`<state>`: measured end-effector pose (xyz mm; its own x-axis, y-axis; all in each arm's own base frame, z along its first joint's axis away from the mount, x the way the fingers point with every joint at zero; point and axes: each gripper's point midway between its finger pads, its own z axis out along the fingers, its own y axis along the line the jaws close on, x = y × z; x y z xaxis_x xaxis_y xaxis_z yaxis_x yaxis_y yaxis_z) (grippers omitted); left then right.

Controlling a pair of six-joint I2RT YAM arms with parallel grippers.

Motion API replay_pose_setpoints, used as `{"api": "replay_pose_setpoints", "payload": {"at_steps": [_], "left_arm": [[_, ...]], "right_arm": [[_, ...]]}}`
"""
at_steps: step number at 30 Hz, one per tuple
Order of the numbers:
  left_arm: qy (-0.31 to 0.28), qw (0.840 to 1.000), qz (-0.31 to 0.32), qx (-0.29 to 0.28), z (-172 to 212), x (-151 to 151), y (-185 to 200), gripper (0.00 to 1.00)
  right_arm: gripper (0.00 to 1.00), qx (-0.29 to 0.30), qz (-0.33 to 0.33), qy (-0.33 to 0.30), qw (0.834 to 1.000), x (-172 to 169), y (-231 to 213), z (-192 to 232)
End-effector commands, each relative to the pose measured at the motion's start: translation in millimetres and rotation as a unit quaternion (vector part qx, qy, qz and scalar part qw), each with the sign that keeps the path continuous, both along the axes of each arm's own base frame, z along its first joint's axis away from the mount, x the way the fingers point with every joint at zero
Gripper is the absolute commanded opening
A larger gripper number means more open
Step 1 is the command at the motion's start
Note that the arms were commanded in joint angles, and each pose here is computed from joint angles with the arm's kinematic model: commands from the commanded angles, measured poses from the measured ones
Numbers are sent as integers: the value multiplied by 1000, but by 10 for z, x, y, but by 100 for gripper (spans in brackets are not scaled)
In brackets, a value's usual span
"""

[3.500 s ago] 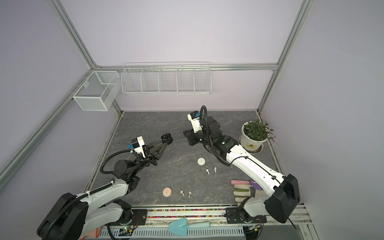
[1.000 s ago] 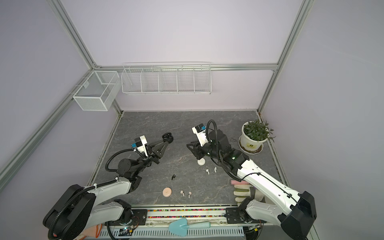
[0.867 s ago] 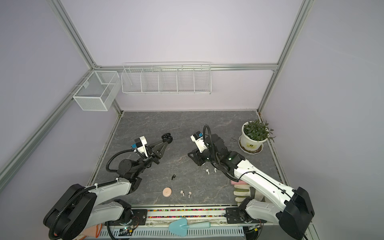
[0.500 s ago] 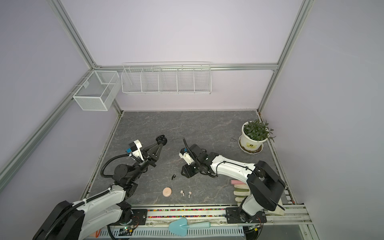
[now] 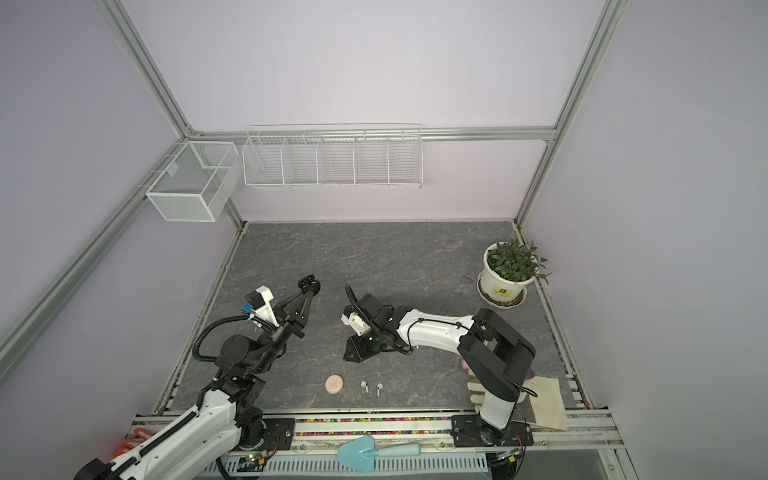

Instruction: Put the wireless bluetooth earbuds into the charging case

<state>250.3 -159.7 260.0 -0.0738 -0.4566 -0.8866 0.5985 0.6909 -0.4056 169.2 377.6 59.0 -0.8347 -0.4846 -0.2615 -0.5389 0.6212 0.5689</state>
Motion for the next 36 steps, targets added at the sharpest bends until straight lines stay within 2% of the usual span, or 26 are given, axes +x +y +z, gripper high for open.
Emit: {"api": "replay_pose_setpoints", "payload": {"at_steps": [1,18,32,36], "left_arm": [[12,1000,18,0,-43,26,66,0],[10,1000,17,-3,-39,11,74,0],[9,1000,22,-8,-34,-12,109,0],[9,1000,27,-8,-36,-16,132,0]], "right_arm": [[37,1,-4,17,1000,-9,60,-25],[33,-20,0,14,1000,160,176,-233],[33,-31,10,-10,999,297,270,-237],[35,-51,13,-19,998,324,234,-227]]}}
